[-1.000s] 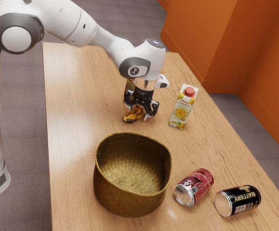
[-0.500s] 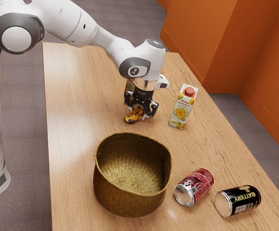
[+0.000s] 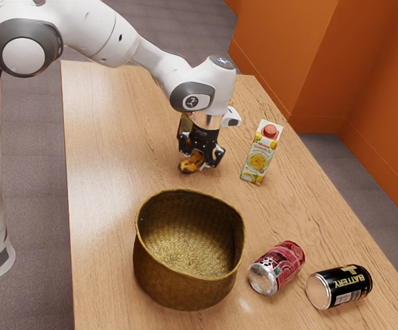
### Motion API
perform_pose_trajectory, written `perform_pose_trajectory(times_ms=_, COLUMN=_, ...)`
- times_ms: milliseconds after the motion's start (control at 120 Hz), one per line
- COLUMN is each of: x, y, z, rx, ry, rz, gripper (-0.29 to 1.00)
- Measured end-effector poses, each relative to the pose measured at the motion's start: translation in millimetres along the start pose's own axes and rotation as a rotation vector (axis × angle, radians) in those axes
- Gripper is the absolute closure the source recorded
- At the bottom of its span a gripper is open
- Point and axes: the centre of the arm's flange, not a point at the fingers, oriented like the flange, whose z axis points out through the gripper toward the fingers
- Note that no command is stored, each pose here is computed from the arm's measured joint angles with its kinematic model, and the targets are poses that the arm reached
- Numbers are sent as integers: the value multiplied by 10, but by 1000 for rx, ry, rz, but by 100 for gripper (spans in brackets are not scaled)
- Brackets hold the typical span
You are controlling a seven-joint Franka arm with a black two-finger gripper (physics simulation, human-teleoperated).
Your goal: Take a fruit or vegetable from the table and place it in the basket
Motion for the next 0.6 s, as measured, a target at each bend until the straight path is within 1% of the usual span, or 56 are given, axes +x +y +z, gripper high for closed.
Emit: perform_pose_trajectory(times_ms=600, x=-13, y=6, z=-43, rx=-3, ry=1, rz=-13, gripper=56)
